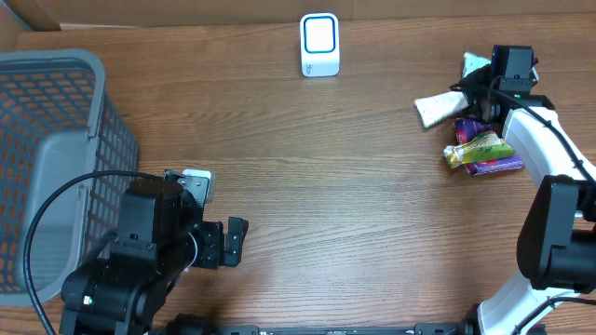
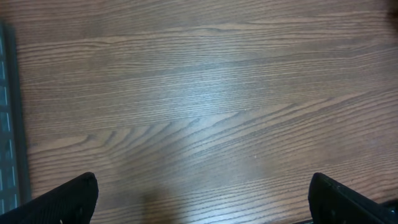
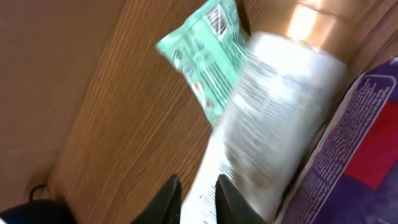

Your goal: Scan the item barcode

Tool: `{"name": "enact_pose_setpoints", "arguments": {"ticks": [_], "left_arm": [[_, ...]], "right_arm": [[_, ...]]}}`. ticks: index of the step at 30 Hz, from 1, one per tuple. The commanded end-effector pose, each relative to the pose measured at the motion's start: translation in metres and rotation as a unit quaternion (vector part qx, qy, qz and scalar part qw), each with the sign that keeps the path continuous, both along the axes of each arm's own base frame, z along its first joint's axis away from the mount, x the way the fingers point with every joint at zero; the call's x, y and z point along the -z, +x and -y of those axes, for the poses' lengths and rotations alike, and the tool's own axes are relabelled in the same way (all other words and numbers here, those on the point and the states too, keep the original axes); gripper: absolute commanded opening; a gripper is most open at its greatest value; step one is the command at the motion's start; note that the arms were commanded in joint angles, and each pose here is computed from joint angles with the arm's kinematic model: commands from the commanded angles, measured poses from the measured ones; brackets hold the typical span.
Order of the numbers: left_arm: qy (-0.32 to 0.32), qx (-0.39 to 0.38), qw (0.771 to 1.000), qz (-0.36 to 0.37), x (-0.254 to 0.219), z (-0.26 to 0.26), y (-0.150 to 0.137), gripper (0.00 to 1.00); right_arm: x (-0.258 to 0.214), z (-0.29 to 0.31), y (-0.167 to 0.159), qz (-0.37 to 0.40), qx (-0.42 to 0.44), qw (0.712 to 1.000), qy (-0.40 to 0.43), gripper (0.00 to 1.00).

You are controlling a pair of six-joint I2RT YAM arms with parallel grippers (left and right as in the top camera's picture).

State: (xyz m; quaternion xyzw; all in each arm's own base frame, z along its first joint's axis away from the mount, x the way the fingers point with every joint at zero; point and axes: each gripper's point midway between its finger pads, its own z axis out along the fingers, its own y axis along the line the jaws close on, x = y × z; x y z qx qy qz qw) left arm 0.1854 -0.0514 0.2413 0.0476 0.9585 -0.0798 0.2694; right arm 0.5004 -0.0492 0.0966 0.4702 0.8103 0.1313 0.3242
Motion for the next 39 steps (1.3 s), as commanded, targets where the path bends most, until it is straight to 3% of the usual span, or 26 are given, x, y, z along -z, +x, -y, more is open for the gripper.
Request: {"name": "enact_pose_setpoints", "arguments": {"ticks": [1,4,8,12,14,20,26,29,34,39], "left_arm": [[0.001,-0.009,1.0,0.003,-0.001,-0.003,0.001,1.0],[0.001,-0.009,1.0,0.003,-0.001,-0.003,0.001,1.0],[0.001,-0.009,1.0,0.003,-0.001,-0.003,0.001,0.99],[0.001,-0.009,1.0,0.003,-0.001,-0.003,0.001,1.0],[0.001,-0.009,1.0,0.003,-0.001,-0.003,0.001,0.99],[0.001,-0.009,1.0,0.003,-0.001,-0.003,0.001,1.0],[0.001,-0.009,1.0,0.003,-0.001,-0.003,0.001,1.0],[0.001,-0.009,1.0,0.003,-0.001,-0.003,0.001,0.99],[0.001,-0.009,1.0,0.003,-0.001,-0.003,0.001,1.0],[0.001,-0.009,1.0,0.003,-0.001,-0.003,0.001,1.0]], "right_arm": [[-0.034,0.007,0.005,0.037,0.011,0.999,-0.009,0.22],[-0.078,-0.003,0.007,0.082,-0.025,0.996,-0.005,0.32],[-0.164,-0.029,-0.009,0.161,-0.125,0.979,-0.028,0.55],[-0.25,-0.068,-0.064,0.227,-0.245,0.941,-0.054,0.8],[-0.279,-0.085,-0.101,0.248,-0.284,0.924,-0.057,1.0],[-0.307,-0.1,-0.195,0.248,-0.302,0.919,-0.043,1.0],[-0.315,-0.103,-0.253,0.251,-0.302,0.919,-0.044,1.0],[-0.304,-0.096,-0.268,0.228,-0.289,0.928,-0.059,1.0],[-0.256,-0.084,-0.292,0.119,-0.278,0.951,-0.069,1.0],[-0.249,-0.077,-0.281,0.135,-0.338,0.914,-0.179,1.0]]}}
